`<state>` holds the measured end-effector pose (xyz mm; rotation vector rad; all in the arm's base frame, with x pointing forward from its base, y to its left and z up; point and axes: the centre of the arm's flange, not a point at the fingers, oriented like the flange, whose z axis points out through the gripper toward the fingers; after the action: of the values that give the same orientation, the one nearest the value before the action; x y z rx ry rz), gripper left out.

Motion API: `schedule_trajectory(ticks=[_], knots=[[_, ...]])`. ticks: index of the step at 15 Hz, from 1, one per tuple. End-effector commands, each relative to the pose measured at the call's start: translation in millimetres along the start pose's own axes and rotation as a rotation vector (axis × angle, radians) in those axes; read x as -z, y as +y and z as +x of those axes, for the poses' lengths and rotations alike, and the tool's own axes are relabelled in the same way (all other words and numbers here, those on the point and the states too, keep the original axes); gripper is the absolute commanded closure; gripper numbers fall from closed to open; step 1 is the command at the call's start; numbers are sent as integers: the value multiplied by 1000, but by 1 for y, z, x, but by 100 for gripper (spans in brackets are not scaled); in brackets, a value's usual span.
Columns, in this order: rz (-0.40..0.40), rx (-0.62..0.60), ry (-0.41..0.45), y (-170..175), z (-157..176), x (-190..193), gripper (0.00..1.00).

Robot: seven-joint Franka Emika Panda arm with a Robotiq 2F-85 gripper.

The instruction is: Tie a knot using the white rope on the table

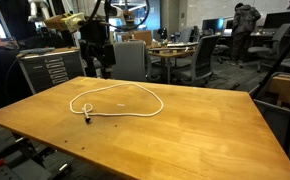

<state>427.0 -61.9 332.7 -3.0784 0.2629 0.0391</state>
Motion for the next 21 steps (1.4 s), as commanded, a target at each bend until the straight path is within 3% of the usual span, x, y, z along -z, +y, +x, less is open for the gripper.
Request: schedule_trajectory(ticks=[1,3,4,10,15,18,21], knots=[[-8,-66,5,-6,50,-23,0],[-24,-68,-24,-7,58,-41,0],[-15,-49,-19,-3,33,-29,0],[12,-17,-57,-7,30,-53,0],[17,285,-134,-56,13,-91,0],[-28,449,-185,-90,4,-121,0],[-95,589,-141,-116,-1,-142,0]])
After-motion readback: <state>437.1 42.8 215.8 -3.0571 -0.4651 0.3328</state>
